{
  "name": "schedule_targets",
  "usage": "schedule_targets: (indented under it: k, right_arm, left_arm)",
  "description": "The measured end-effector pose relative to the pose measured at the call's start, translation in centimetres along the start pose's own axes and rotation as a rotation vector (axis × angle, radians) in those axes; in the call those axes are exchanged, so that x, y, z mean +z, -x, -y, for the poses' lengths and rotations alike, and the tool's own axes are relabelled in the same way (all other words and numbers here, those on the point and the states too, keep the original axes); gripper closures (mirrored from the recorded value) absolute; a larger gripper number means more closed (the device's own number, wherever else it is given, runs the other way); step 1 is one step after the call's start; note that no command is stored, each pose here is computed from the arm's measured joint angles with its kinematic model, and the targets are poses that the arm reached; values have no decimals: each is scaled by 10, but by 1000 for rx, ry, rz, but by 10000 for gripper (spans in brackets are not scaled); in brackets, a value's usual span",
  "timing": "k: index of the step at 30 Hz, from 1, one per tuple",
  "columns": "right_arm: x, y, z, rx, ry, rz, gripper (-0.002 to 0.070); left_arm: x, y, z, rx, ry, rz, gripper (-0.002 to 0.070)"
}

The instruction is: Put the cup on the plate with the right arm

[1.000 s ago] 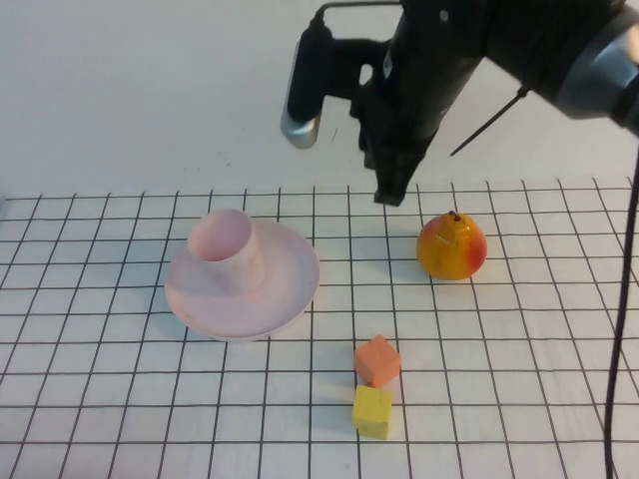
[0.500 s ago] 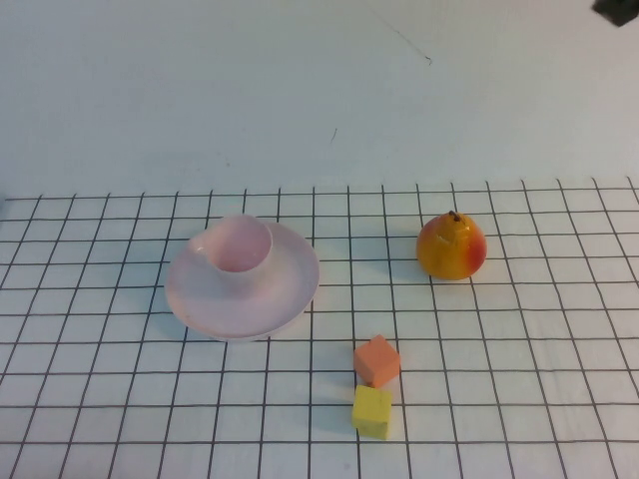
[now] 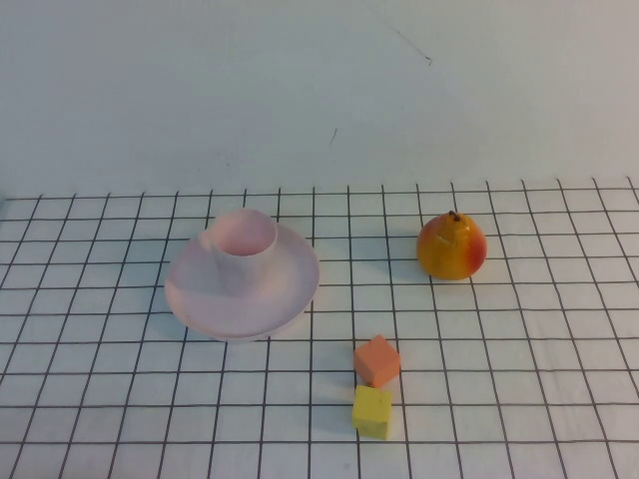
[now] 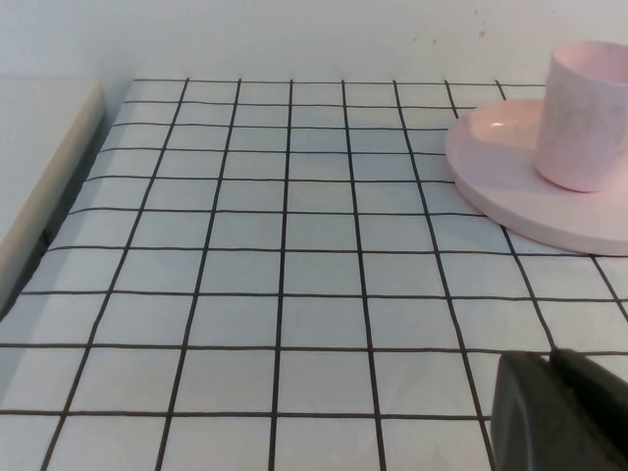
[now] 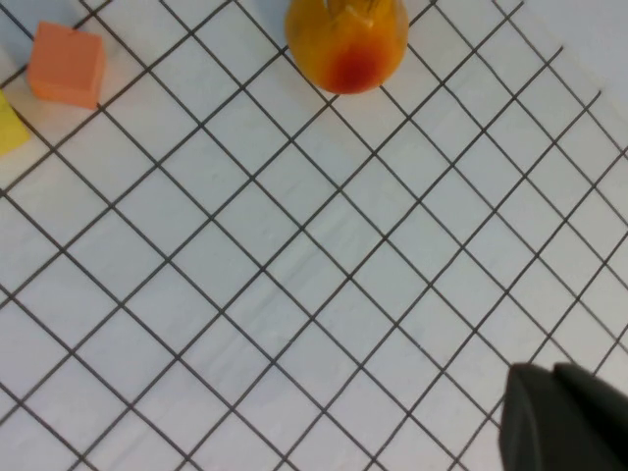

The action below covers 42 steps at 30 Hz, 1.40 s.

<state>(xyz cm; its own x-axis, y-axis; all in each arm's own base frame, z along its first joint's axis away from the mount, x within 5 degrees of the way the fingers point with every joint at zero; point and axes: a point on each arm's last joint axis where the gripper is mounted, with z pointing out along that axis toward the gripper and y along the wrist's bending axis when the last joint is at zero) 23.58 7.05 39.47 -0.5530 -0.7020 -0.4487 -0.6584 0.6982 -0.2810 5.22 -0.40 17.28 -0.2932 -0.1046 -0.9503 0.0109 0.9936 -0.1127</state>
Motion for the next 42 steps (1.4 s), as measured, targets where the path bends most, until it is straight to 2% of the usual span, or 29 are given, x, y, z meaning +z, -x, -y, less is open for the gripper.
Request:
schedule_targets:
  k: [6,18,35,39,42]
  right_arm:
    - [3,-43,-27,76,-51,115,678]
    - [23,-106,-70,139,-34,211,678]
    - [24,-108,-75,170,7,214,678]
    - [27,-110,-71,104,-63,245,678]
    - [24,-119,-68,178,-149,362,678]
  left_arm:
    - [0,0,0,0,0,0,678]
    - [0,0,0,0,0,0,678]
    - [0,0,0,0,0,0,678]
    - [0,0,0,0,0,0,678]
    - [0,0,0,0,0,0,678]
